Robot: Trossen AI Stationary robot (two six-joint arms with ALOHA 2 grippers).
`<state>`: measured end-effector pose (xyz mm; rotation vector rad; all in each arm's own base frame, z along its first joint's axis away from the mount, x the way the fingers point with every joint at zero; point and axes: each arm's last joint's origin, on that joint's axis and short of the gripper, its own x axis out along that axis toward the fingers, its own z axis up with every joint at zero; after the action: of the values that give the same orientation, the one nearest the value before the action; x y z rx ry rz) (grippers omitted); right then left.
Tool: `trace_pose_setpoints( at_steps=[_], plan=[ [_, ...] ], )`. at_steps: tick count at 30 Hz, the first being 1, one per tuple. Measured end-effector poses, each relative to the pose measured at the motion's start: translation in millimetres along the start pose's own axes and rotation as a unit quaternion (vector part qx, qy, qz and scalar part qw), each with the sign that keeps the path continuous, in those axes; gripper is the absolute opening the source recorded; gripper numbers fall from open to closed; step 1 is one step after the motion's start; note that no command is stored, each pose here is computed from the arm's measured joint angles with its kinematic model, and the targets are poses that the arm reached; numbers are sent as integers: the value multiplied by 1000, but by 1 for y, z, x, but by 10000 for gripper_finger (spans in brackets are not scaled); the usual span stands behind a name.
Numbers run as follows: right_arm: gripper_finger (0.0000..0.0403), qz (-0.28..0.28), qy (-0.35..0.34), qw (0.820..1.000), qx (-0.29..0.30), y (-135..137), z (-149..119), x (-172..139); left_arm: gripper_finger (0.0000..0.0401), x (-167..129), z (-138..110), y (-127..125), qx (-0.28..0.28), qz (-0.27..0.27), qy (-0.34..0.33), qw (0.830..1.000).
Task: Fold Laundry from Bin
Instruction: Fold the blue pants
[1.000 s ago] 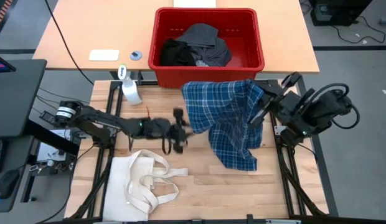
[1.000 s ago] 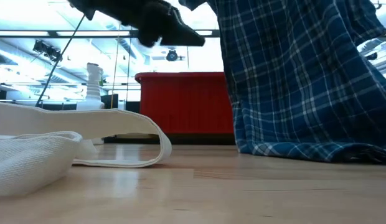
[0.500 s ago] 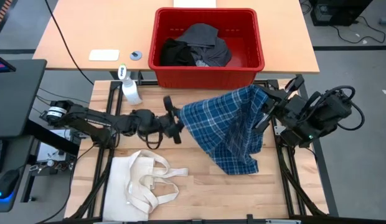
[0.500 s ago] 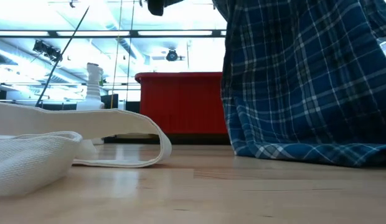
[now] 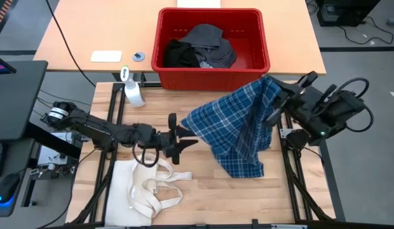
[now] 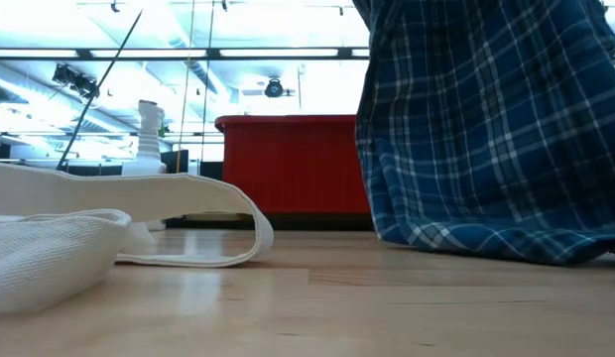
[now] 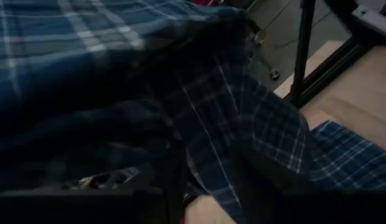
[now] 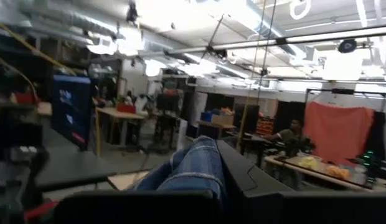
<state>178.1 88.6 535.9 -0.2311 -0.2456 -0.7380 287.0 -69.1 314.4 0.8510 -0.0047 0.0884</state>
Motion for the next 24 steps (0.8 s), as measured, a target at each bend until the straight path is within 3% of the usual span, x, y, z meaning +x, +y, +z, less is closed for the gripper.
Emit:
trace_pose_setpoints(
  at_steps=[8, 13, 16, 24],
  plan=[
    [9, 32, -68, 993, 95, -14, 12, -7, 127, -12, 24, -15, 20, -16, -46, 999],
    [9, 49, -88, 989, 105, -11, 13, -7, 127, -9, 24, -3, -2, 33, -62, 998],
    [9, 53, -94, 988, 107, -11, 13, -7, 127, -8, 22, 3, 24, 50, -64, 996],
    [9, 46, -103, 988, 109, -12, 12, -2, 127, 4, 4, 12, 6, 35, -70, 997]
  ],
)
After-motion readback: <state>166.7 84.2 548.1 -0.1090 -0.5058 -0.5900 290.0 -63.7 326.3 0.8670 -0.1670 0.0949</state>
